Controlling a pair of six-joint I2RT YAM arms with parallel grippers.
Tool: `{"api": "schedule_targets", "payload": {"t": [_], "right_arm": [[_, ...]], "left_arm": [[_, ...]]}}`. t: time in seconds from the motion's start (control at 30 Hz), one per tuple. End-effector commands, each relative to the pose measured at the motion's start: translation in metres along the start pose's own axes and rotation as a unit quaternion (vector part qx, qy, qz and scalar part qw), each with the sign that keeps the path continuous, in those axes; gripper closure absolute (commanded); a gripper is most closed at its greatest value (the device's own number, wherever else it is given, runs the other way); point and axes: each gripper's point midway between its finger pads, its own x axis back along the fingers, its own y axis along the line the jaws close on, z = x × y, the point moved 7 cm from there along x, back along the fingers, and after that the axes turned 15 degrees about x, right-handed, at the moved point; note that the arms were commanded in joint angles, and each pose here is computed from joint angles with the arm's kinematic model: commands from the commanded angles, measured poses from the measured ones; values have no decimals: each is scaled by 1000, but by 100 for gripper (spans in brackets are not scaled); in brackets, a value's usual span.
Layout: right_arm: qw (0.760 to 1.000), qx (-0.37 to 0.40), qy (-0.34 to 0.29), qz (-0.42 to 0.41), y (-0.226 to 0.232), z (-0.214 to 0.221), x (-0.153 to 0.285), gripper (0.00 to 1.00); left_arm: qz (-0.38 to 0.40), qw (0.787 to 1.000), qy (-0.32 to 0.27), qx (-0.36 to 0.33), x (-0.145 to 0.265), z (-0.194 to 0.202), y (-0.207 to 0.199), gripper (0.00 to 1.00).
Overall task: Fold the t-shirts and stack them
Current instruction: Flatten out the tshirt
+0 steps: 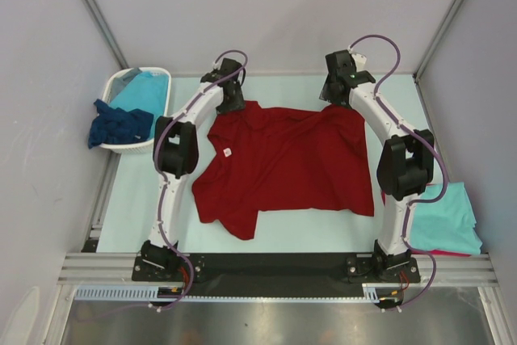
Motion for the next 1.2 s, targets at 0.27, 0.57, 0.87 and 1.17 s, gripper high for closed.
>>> {"api": "schedule_targets", "payload": {"t": [0.27,0.57,0.87,1.17], "right_arm": [[1000,1,-31,-1,-5,-11,20,37],[1000,1,-30,1,-6,-10,19,38],[1000,4,-24,1,-4,-6,15,40],[1000,7,-22,-6,5,-7,13,41]], "left_arm": [[-4,1000,21,-6,-17,10,6,54],[-13,999,29,-2,-25,12,13,75],[-29,999,-3,15,3,1,21,100],[-20,996,-83,38,53,-48,26,100]]}}
